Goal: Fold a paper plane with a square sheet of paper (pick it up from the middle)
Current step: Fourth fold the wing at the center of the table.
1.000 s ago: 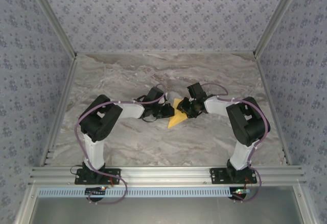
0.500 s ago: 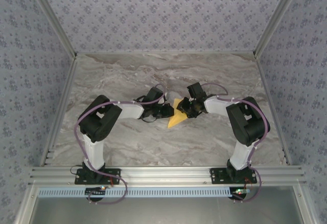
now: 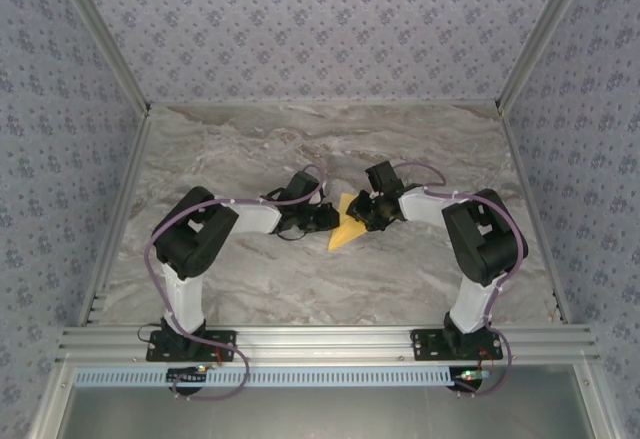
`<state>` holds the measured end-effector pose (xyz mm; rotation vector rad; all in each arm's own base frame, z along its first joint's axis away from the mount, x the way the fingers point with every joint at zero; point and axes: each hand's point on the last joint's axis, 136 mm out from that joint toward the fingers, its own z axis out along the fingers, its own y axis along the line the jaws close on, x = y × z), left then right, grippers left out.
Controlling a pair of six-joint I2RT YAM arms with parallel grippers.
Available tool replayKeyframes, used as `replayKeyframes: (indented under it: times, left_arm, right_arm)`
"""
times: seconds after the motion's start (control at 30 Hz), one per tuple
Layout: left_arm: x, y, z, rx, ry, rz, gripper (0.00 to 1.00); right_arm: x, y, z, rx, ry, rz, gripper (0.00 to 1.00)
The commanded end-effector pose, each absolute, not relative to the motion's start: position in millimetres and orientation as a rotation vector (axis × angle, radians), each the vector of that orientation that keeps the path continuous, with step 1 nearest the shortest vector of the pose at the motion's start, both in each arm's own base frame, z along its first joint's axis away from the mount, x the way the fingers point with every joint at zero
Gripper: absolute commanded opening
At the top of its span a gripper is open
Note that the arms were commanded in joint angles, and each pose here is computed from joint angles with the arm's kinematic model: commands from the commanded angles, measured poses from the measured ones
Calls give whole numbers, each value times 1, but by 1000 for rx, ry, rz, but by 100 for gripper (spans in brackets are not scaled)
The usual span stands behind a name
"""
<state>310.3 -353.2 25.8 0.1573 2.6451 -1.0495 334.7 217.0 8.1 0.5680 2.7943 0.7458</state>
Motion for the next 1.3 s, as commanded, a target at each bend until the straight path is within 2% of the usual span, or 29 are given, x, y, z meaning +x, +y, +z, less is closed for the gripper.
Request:
replayKeyframes:
  times: [0.0,0.17,0.4,0.6,0.93,1.27]
  left_arm:
    - [302,-349,14,186,2706,-1011,12]
    - [293,-339,3,234,2770,-936,8]
    - [285,-329,-14,273,2837,-859,7]
    - [286,-332,-11,292,2829,-863,7]
    - [289,-336,-5,311,2815,-878,8]
    - [290,-338,-1,322,2810,-884,8]
  right_arm:
    - [273,159,-71,692,3034,265,29]
    - [287,171,-53,661,2980,382,28]
    - [321,190,15,556,2802,593,32]
    - [328,199,58,429,2685,734,33]
    - [330,213,44,316,2775,721,32]
    - [335,220,22,270,2837,676,41]
